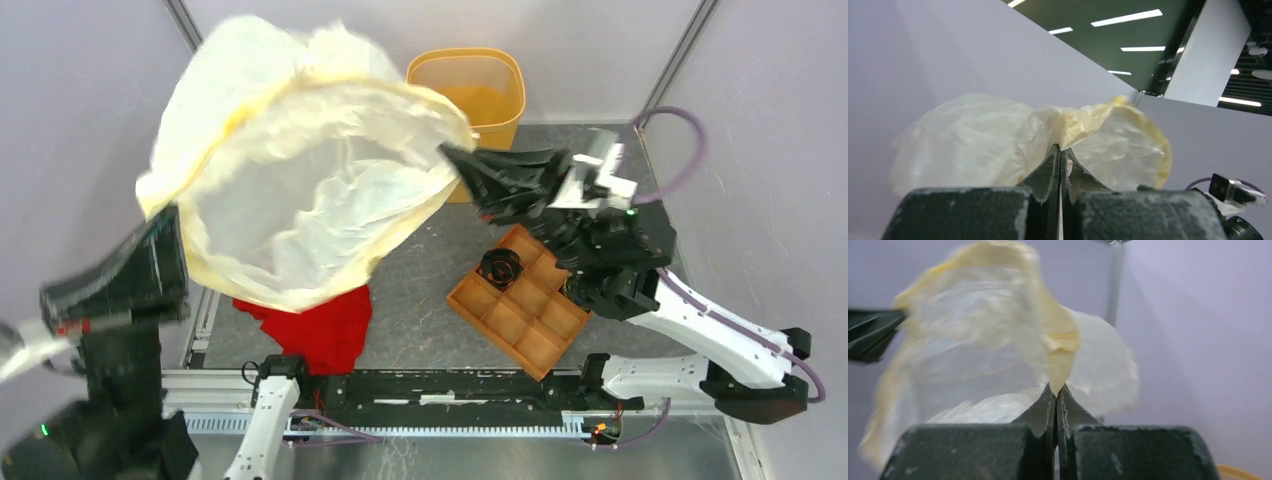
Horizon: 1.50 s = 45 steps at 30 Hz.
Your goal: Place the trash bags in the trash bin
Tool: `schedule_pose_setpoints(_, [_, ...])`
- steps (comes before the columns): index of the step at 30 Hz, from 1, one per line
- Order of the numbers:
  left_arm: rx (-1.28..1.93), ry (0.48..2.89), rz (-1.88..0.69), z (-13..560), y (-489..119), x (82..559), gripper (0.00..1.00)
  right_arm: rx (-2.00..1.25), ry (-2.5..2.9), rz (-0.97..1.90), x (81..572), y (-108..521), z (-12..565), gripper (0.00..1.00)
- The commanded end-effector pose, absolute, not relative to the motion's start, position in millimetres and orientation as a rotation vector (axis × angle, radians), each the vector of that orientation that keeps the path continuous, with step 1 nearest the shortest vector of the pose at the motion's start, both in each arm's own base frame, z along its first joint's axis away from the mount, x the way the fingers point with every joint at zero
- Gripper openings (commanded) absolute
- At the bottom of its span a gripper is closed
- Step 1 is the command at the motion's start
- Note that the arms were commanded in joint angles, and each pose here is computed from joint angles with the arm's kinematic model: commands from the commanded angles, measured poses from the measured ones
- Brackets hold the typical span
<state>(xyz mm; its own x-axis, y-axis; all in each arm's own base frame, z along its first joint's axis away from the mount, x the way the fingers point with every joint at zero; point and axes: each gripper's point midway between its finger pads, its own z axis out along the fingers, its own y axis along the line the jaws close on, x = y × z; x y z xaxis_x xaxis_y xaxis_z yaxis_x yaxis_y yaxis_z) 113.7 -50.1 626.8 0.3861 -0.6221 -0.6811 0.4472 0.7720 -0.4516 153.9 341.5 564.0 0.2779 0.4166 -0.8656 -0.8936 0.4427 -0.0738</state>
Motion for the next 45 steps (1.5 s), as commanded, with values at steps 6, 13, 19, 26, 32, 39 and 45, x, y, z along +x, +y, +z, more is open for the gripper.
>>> schedule_pose_setpoints(6, [-0.776, 2.010, -0.344, 218, -13, 239, 0.02, -0.808, 1.557, 0.576, 268, 400, 246, 0.00])
schedule_pose_setpoints(13, [-0.640, 1.760, -0.531, 306, -31, 242, 0.02, -0.787, 1.652, 0.570, 274, 401, 243, 0.00])
schedule_pose_setpoints(19, [-0.147, 1.256, -0.749, 552, -75, 185, 0.02, -0.724, 1.329, 0.606, 264, 394, 464, 0.01])
schedule_pose_setpoints(26, [-0.150, 1.100, -0.730, 573, -67, 140, 0.02, -0.702, 1.055, 0.804, 202, 358, 489, 0.00])
schedule_pose_setpoints(32, [-0.858, 1.709, -0.412, 311, -2, 223, 0.02, -0.725, 1.590, 0.705, 262, 363, 270, 0.00])
schedule_pose_setpoints(39, [-0.853, 1.613, -0.448, 358, 0, 216, 0.02, -0.815, 1.692, 0.722, 259, 348, 245, 0.00])
schedule_pose_setpoints(45, [-0.475, 1.212, -0.653, 522, -30, 161, 0.02, -0.774, 1.390, 0.882, 228, 352, 381, 0.00])
